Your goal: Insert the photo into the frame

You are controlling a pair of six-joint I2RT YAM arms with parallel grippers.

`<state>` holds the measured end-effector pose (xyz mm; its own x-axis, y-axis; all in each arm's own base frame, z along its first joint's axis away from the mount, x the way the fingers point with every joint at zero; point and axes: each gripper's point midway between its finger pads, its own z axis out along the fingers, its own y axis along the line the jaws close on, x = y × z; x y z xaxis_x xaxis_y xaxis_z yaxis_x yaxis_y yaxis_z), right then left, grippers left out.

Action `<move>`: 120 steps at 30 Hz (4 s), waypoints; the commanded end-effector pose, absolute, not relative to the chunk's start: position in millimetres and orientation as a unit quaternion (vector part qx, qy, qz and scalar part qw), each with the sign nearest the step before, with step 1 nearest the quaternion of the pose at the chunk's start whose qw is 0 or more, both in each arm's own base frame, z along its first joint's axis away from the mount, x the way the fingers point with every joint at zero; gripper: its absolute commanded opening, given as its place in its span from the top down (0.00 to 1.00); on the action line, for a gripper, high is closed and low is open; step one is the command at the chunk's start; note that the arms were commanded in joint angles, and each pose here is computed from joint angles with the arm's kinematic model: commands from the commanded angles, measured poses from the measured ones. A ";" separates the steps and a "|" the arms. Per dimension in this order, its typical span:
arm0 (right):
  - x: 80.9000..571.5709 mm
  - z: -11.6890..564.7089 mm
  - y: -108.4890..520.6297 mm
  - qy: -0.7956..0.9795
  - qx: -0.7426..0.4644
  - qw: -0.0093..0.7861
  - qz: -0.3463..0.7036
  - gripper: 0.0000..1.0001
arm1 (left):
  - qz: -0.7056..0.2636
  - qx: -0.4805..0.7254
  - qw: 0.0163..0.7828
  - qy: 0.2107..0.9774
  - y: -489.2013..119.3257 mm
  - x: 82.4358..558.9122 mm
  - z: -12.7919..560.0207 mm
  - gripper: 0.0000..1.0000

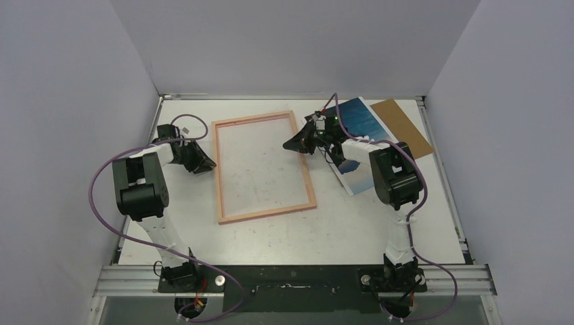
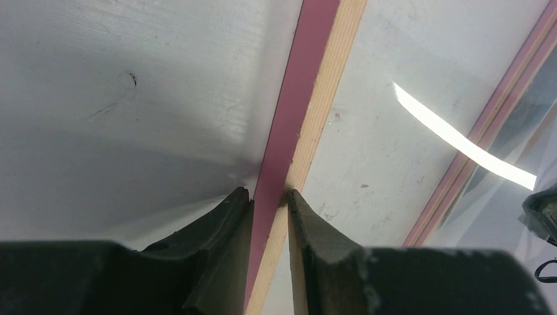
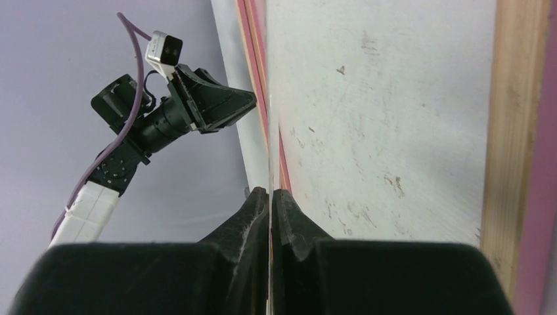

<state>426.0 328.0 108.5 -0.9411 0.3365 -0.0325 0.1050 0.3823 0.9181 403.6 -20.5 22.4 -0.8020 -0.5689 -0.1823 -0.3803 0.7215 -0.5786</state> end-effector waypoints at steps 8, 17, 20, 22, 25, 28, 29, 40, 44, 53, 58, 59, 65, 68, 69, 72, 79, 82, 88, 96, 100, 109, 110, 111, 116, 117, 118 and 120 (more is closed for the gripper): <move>433.3 163.7 344.9 0.726 0.056 0.193 0.657 1.00 | -0.208 -0.268 0.162 0.927 -4.0 397.5 -11.6 0.77; 431.0 172.4 342.6 0.731 0.032 0.214 0.647 1.00 | -0.206 -0.268 0.160 0.927 -3.5 397.5 -11.9 0.77; 429.0 172.6 343.6 0.736 0.021 0.220 0.639 1.00 | -0.207 -0.268 0.159 0.928 -3.6 398.0 -12.5 0.77; 427.9 168.7 344.7 0.744 0.016 0.219 0.631 1.00 | -0.207 -0.267 0.159 0.928 -3.4 398.7 -12.5 0.77; 426.7 156.2 345.6 0.761 0.010 0.216 0.612 1.00 | -0.208 -0.268 0.158 0.927 -3.8 399.1 -12.7 0.78; 426.2 147.2 347.3 0.769 0.009 0.214 0.602 1.00 | -0.209 -0.267 0.157 0.927 -4.4 399.2 -13.2 0.78; 427.0 145.8 347.7 0.770 0.010 0.213 0.602 1.00 | -0.210 -0.268 0.156 0.927 -4.6 398.8 -13.6 0.78; 425.2 129.9 348.7 0.784 0.004 0.217 0.582 1.00 | -0.215 -0.266 0.156 0.927 -6.0 399.6 -12.6 0.78; 424.5 119.8 343.6 0.805 -0.007 0.226 0.549 0.90 | -0.217 -0.277 0.152 0.924 -6.9 399.5 -11.0 0.77; 428.0 109.7 341.0 0.824 -0.011 0.229 0.517 0.70 | -0.216 -0.279 0.145 0.924 -7.1 398.3 -6.0 0.75; 430.1 112.6 338.0 0.828 -0.018 0.242 0.505 0.56 | -0.216 -0.278 0.146 0.925 -6.9 398.9 -0.7 0.74; 431.2 113.8 337.0 0.829 -0.019 0.245 0.502 0.54 | -0.215 -0.278 0.147 0.925 -6.5 399.7 0.9 0.74; 434.0 112.6 330.5 0.844 -0.017 0.245 0.476 0.45 | -0.209 -0.275 0.148 0.927 -4.1 400.1 8.4 0.73; 434.9 108.6 329.6 0.849 -0.010 0.241 0.471 0.49 | -0.209 -0.274 0.151 0.927 -3.8 401.2 12.5 0.72; 435.1 107.5 329.9 0.849 -0.006 0.238 0.472 0.51 | -0.209 -0.274 0.152 0.927 -3.7 401.6 13.8 0.72; 437.3 104.1 330.8 0.847 0.004 0.239 0.476 0.60 | -0.209 -0.273 0.151 0.927 -4.1 400.7 14.7 0.72; 436.3 102.9 333.8 0.844 0.006 0.236 0.482 0.61 | -0.211 -0.273 0.148 0.927 -5.1 399.3 15.0 0.72; 434.6 107.7 333.5 0.844 0.005 0.234 0.483 0.54 | -0.213 -0.273 0.149 0.926 -5.4 400.1 18.0 0.72; 423.4 98.4 320.9 0.876 0.001 0.211 0.434 0.47 | -0.198 -0.264 0.154 0.931 -0.9 398.8 22.7 0.72; 414.6 104.3 308.5 0.894 -0.009 0.204 0.399 0.44 | -0.172 -0.258 0.161 0.937 6.6 389.1 30.2 0.71; 412.6 105.5 297.0 0.908 -0.019 0.204 0.366 0.44 | -0.167 -0.257 0.172 0.936 8.6 390.8 40.9 0.68; 413.0 123.7 270.3 0.919 -0.025 0.231 0.318 0.44 | -0.157 -0.241 0.188 0.939 14.2 397.0 64.9 0.64; 412.4 123.1 267.1 0.921 -0.027 0.233 0.310 0.43 | -0.157 -0.239 0.192 0.939 14.5 398.4 67.9 0.63; 411.3 120.7 264.3 0.924 -0.028 0.234 0.301 0.42 | -0.157 -0.239 0.196 0.938 14.6 399.1 71.1 0.63; 400.7 103.0 253.5 0.936 -0.023 0.227 0.269 0.35 | -0.156 -0.237 0.225 0.932 15.4 400.0 95.5 0.59; 399.6 98.7 249.7 0.939 -0.016 0.229 0.257 0.31 | -0.151 -0.237 0.231 0.931 17.2 398.5 101.0 0.58; 398.1 95.6 247.2 0.941 -0.009 0.227 0.251 0.31 | -0.146 -0.237 0.236 0.931 18.4 396.4 106.8 0.55; 395.5 88.7 245.0 0.944 -0.002 0.219 0.245 0.30 | -0.134 -0.240 0.249 0.929 21.7 390.7 117.6 0.50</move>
